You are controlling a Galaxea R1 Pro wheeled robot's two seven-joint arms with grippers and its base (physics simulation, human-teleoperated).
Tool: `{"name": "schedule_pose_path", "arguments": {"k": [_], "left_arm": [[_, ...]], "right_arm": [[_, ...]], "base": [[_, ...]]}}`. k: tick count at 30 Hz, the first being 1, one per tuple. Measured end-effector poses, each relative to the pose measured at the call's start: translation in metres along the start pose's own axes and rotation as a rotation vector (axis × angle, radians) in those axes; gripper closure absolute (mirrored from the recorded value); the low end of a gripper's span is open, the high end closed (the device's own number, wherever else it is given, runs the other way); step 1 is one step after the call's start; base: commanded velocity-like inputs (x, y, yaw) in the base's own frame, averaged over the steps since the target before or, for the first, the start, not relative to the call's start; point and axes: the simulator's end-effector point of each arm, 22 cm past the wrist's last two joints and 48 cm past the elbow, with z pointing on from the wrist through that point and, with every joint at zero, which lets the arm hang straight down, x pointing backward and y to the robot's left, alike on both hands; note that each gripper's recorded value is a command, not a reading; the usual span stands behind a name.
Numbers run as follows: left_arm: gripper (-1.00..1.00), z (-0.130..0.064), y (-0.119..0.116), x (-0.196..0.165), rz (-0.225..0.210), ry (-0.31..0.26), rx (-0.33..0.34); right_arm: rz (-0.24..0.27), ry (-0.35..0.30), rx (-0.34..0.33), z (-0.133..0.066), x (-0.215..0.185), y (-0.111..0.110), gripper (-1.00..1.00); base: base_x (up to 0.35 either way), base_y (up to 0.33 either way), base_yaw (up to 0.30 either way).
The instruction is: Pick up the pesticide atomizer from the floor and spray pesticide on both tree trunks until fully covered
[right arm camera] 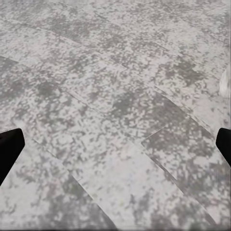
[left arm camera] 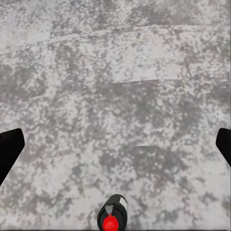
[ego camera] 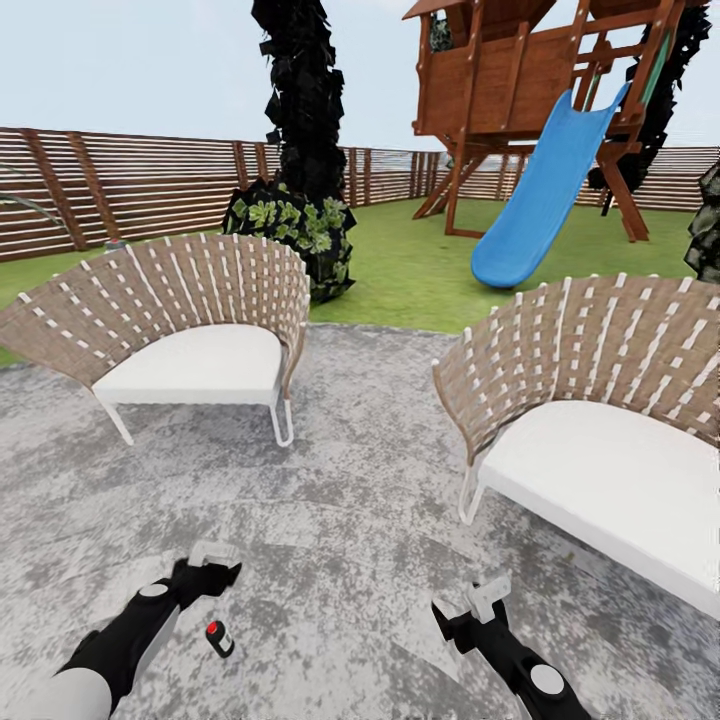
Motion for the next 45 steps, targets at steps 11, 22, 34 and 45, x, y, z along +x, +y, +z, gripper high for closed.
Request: {"name": "schedule_pose_path", "arguments": {"k": [11, 22, 34, 45], "left_arm": [[-1.0, 0.017, 0.001, 0.036, -0.005, 0.02, -0.009], [-1.0, 0.027, 0.024, 0.068, -0.027, 0.07, -0.044], [-1.0, 0.038, 0.019, 0.089, -0.029, 0.091, -0.039], [-1.0, 0.044, 0.022, 0.114, -0.033, -0.003, -0.05]], "right_arm": [[0.005, 0.017, -0.003, 0.011, 0.032, 0.004, -1.0], [0.019, 0.065, -0.014, 0.018, 0.061, 0.008, -1.0], [0.025, 0.089, -0.025, 0.024, 0.075, 0.012, -1.0], [0.038, 0.13, -0.032, 0.027, 0.098, 0.015, -1.0]], "base": [[0.0, 0.0, -0.088], [0.0, 0.0, -0.052], [0.0, 0.0, -0.001], [0.0, 0.0, 0.0]]}}
